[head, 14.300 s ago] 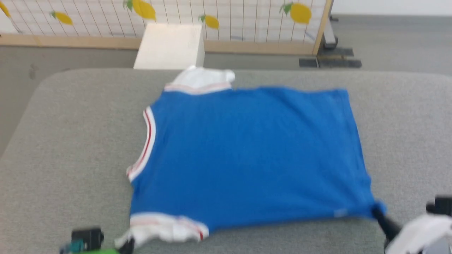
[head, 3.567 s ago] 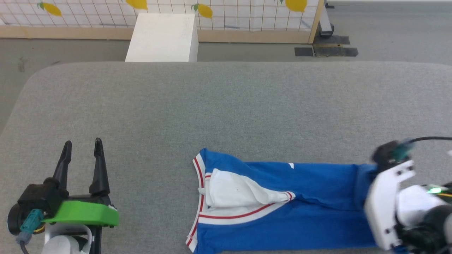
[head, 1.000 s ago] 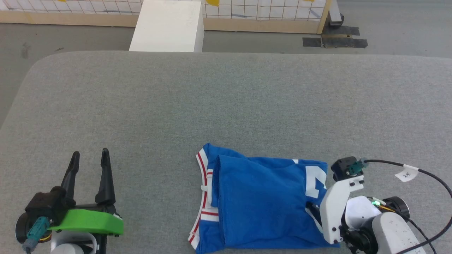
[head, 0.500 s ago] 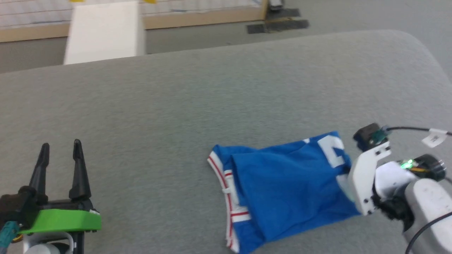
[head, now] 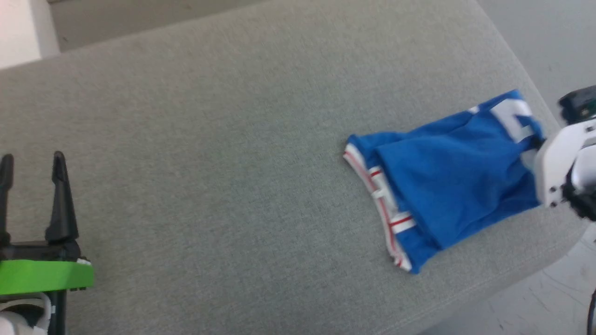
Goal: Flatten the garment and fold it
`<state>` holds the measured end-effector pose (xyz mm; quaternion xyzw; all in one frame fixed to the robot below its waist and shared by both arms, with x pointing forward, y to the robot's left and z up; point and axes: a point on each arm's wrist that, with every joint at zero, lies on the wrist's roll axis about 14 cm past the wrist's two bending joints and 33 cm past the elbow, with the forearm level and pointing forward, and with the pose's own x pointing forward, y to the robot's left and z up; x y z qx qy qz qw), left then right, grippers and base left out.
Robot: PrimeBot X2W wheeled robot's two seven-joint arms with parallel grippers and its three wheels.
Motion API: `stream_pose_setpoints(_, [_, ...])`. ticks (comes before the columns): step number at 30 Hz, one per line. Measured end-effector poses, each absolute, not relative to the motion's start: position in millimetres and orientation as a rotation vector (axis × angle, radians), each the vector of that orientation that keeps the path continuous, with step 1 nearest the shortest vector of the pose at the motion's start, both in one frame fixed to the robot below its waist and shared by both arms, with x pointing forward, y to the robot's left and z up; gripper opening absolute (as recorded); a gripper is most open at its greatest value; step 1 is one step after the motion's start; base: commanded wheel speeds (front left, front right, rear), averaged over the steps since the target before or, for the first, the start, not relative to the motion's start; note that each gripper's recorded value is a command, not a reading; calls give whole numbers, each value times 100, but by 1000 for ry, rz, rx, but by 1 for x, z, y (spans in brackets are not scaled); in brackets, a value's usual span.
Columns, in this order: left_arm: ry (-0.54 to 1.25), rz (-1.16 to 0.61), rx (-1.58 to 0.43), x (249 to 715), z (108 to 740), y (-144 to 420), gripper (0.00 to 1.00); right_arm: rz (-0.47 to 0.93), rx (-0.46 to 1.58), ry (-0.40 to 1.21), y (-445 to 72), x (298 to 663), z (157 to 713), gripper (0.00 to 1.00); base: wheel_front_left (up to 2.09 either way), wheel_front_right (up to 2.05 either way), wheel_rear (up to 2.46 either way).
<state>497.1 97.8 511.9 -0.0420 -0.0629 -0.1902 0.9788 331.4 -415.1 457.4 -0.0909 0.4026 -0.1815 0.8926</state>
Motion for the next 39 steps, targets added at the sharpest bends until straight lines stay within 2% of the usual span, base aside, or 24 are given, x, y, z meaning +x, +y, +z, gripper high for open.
stream_pose_setpoints(12, [-2, -376, -60, 529, 449, 109, 100, -684, -234, 864, -503, 327, 455, 0, 0, 0, 0])
stream_pose_setpoints(13, [6, -373, -59, 530, 445, 112, 100, -701, -242, 863, -507, 328, 455, 4, 0, 0, 0])
stream_pose_setpoints(14, [14, -370, -58, 531, 440, 114, 100, -717, -247, 858, -510, 329, 455, 65, 0, 0, 0])
stream_pose_setpoints(15, [22, -368, -57, 531, 437, 115, 100, -724, -256, 852, -512, 331, 455, 100, 0, 0, 0])
stream_pose_setpoints(21, [46, -346, -53, 528, 427, 123, 100, -735, -273, 773, -514, 347, 462, 100, 0, 0, 0])
stream_pose_setpoints(26, [27, -336, -88, 520, 434, 119, 100, -684, -281, 511, -507, 380, 518, 100, 0, 0, 0])
stream_pose_setpoints(30, [-16, -295, -109, 508, 454, 125, 100, -528, -298, 188, -464, 418, 597, 100, 0, 0, 0])
stream_pose_setpoints(35, [-68, -256, -118, 492, 480, 134, 100, -362, -237, -50, -404, 437, 651, 100, 0, 0, 0])
stream_pose_setpoints(39, [-114, -217, -115, 479, 503, 144, 100, -247, -170, -191, -353, 439, 672, 100, 0, 0, 0])
